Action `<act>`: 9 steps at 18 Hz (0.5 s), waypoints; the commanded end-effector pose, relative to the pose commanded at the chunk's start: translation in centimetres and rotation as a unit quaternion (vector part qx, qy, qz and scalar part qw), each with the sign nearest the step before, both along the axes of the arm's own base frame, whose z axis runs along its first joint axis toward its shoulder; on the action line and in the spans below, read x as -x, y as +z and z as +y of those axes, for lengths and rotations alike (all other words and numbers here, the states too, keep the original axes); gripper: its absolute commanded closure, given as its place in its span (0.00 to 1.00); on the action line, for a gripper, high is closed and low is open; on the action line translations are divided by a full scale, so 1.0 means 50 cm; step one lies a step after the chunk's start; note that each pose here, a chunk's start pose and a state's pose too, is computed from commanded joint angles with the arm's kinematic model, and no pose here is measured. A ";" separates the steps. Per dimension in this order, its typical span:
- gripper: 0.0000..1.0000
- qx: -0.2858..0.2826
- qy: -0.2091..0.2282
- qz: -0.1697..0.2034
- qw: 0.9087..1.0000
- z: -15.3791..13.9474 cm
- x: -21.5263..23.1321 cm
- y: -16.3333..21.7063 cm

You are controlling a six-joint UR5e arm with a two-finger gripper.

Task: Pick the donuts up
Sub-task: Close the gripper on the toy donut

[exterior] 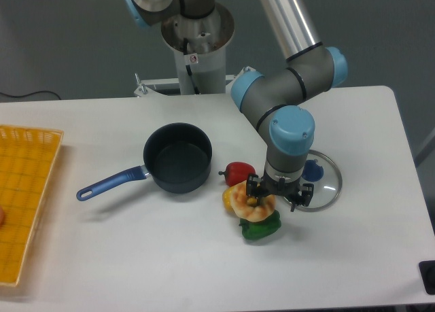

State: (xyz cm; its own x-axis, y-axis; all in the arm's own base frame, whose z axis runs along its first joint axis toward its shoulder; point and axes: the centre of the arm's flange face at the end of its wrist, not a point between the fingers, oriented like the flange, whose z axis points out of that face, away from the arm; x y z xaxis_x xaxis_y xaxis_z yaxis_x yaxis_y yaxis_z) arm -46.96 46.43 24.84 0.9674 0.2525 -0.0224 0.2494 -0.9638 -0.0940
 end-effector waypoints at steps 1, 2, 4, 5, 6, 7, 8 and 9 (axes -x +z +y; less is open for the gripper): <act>0.35 0.001 -0.007 0.000 1.000 0.000 -0.001 -0.001; 0.38 0.001 -0.011 0.001 1.000 -0.001 -0.001 0.001; 0.47 0.002 -0.015 -0.001 1.000 -0.002 -0.003 -0.002; 0.51 0.002 -0.015 -0.001 1.000 -0.002 -0.003 -0.002; 0.54 0.002 -0.016 -0.001 1.000 -0.004 -0.002 -0.004; 0.57 0.002 -0.017 -0.001 1.000 -0.002 -0.004 -0.002; 0.60 0.002 -0.017 -0.001 1.000 -0.002 -0.004 -0.002; 0.63 0.003 -0.017 -0.002 1.000 -0.003 -0.005 -0.004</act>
State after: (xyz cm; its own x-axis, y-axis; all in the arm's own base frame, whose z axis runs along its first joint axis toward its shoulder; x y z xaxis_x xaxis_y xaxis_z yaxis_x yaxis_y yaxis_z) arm -46.72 46.28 24.66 0.9754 0.2196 -0.0201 0.2171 -0.9722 -0.0878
